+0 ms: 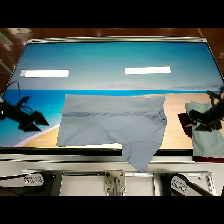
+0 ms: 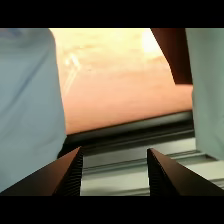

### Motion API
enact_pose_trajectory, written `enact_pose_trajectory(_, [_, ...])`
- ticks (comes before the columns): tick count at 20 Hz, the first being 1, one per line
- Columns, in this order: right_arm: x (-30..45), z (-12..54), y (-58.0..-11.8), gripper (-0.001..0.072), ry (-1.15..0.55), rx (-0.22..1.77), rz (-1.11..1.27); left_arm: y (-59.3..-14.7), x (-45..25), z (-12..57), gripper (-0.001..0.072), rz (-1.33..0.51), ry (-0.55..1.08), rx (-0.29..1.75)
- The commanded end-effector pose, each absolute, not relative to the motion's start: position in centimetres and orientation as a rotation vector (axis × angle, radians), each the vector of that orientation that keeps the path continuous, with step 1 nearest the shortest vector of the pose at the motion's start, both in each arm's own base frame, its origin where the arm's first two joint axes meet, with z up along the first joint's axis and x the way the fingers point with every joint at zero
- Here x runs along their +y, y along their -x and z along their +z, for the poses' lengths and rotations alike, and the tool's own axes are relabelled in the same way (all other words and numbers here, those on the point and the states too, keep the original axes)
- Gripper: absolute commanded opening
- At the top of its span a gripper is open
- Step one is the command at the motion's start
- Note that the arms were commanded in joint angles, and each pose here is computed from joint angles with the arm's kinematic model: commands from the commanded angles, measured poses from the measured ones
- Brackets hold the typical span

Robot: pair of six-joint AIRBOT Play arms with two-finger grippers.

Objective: Fold the shirts.

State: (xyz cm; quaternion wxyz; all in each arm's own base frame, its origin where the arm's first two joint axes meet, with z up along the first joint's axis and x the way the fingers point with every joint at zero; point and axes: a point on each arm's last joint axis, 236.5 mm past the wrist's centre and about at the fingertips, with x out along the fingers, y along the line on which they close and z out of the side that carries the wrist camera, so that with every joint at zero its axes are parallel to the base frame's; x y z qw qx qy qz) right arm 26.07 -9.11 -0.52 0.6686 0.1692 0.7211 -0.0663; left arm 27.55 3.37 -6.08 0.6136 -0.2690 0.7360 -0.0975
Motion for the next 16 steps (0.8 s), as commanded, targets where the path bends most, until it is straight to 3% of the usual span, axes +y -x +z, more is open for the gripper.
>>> enact_pose_trajectory(1, [-8.0, -1.7, -22.8, 0.0521, -0.637, 1.495, -0.152, -21.7, 1.5, -9.2, 0.0643, -0.218, 0.859, 1.616])
enact_pose_trajectory(5, [-6.1, -2.2, -24.0, 0.0521, -0.750, 1.409, -0.117, -20.6, 0.3, -10.6, 0.0642, -0.242, 0.909, 1.606])
enact_pose_trajectory(14, [-5.7, -2.0, -24.2, 0.0521, -0.764, 1.403, -0.102, -21.2, -2.7, -11.9, 0.0640, -0.320, 0.864, 1.634])
enact_pose_trajectory(15, [-5.7, -2.0, -24.2, 0.0520, -0.765, 1.404, -0.102, -21.3, -3.1, -12.1, 0.0625, -0.332, 0.866, 1.631])
enact_pose_trajectory(16, [-5.7, -2.0, -24.1, 0.0520, -0.766, 1.407, -0.100, -21.3, -3.4, -12.3, 0.0523, -0.338, 0.862, 1.639])
